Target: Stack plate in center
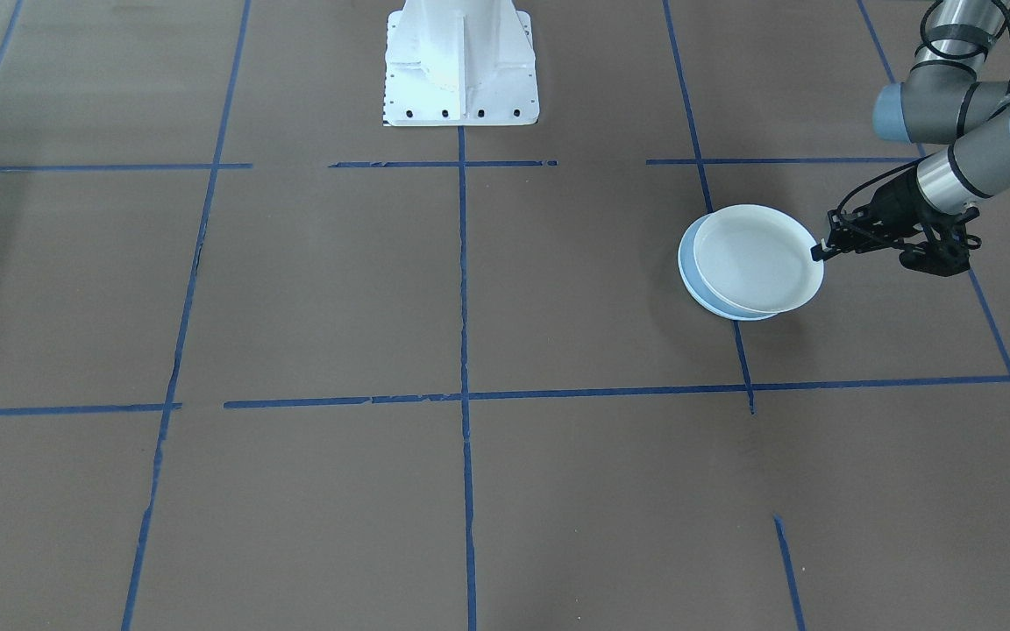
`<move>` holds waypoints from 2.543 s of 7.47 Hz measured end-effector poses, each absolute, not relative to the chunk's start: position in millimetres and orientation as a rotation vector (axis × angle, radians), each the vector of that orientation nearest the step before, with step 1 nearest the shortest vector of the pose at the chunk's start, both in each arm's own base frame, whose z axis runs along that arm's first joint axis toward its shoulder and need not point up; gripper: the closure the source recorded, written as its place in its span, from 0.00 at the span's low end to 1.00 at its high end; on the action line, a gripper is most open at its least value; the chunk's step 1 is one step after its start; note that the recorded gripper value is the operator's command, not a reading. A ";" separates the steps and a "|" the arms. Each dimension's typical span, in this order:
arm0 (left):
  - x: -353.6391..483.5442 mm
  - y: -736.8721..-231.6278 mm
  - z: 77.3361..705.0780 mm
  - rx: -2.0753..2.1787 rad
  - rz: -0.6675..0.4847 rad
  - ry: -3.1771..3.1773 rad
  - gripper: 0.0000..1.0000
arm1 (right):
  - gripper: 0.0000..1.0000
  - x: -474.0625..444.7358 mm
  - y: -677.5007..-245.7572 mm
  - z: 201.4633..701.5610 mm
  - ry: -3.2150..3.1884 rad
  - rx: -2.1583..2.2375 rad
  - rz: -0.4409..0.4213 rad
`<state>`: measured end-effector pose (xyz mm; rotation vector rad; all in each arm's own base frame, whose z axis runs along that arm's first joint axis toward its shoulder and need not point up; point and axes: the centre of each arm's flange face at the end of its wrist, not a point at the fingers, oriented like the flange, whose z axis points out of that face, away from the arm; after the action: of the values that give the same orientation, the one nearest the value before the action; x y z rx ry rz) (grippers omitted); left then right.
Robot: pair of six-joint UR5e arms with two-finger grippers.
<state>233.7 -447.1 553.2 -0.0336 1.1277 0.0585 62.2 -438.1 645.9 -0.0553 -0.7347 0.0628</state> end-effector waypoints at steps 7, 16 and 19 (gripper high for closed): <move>235.9 -446.8 550.3 -0.044 0.059 1.135 0.00 | 0.00 62.4 -438.0 645.9 -0.735 -0.055 0.063; 112.7 -471.7 609.5 0.141 0.341 0.977 0.00 | 0.00 62.2 -438.1 645.9 -0.735 -0.055 0.063; 24.4 -490.2 637.5 0.100 0.295 0.811 0.00 | 0.00 62.5 -438.0 645.9 -0.735 -0.055 0.064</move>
<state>24.4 -490.2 637.5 0.1003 0.8109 0.2946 62.5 -438.0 645.9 -0.0551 -0.7347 0.0635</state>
